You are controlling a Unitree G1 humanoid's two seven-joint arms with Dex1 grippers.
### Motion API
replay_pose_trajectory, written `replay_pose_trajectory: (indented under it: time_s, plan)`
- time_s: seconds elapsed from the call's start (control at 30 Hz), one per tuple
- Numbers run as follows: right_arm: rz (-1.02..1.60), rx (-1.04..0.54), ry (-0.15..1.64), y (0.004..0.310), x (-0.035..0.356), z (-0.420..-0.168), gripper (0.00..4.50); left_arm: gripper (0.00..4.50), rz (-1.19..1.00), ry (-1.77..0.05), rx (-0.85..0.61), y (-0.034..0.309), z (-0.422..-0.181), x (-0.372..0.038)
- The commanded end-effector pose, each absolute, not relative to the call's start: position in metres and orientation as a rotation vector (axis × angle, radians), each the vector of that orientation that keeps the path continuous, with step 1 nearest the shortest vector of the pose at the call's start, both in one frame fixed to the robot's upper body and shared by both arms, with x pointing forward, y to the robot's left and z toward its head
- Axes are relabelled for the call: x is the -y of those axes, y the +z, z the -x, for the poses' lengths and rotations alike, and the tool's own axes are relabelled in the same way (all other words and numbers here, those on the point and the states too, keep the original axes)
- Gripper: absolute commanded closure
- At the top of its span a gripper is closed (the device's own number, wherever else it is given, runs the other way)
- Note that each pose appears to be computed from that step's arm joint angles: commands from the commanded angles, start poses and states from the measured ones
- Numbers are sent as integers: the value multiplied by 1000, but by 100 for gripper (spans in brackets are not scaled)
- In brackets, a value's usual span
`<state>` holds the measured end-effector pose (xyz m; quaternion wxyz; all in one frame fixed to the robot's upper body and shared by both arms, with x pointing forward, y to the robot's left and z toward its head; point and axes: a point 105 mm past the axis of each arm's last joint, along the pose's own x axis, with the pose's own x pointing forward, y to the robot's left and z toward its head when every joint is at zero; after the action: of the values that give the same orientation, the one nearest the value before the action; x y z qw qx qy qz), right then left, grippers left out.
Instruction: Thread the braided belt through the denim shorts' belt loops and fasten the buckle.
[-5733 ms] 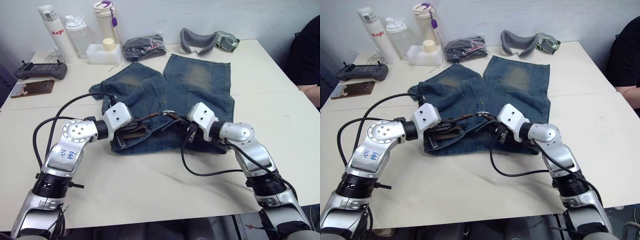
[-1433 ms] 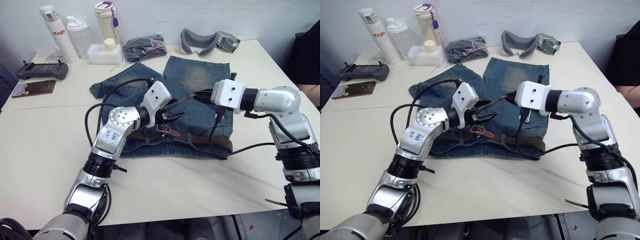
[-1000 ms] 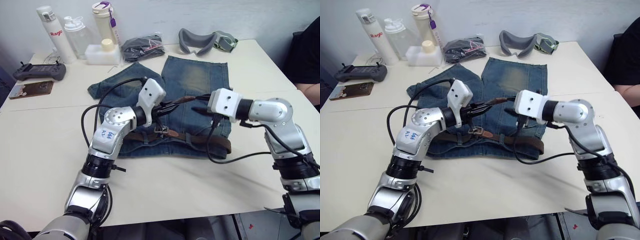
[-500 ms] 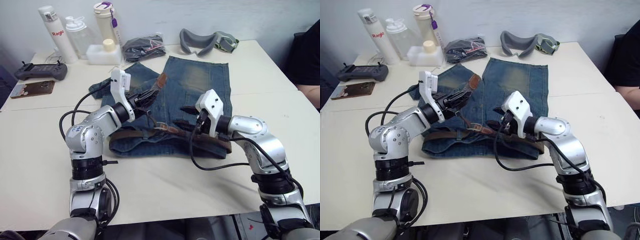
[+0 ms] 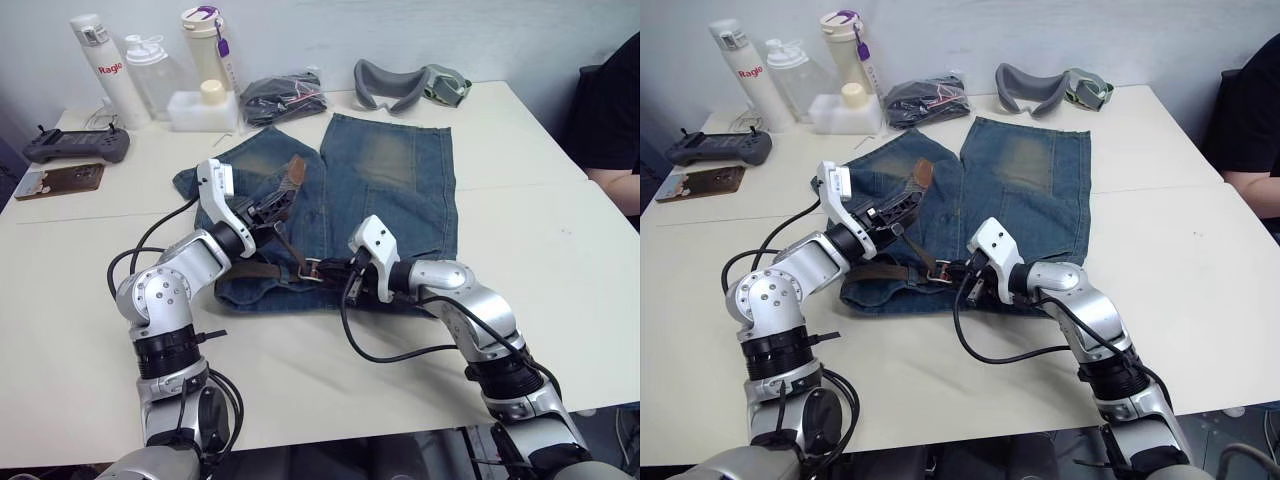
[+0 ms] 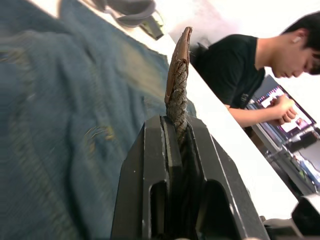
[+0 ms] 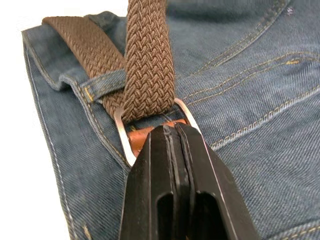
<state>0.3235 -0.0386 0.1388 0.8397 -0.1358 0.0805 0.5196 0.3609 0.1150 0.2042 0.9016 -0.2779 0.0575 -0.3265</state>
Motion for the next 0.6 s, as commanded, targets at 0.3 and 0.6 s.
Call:
replay_pose_trajectory:
  time_s: [0.3,0.6]
  plan:
    - [209,-88,1190,174,49,-315,445,450,599,-691,-39,214,-341,-141]
    - [256,-164,1233,170,54,-326,445,450,525,-668,-79,190,-331,-142]
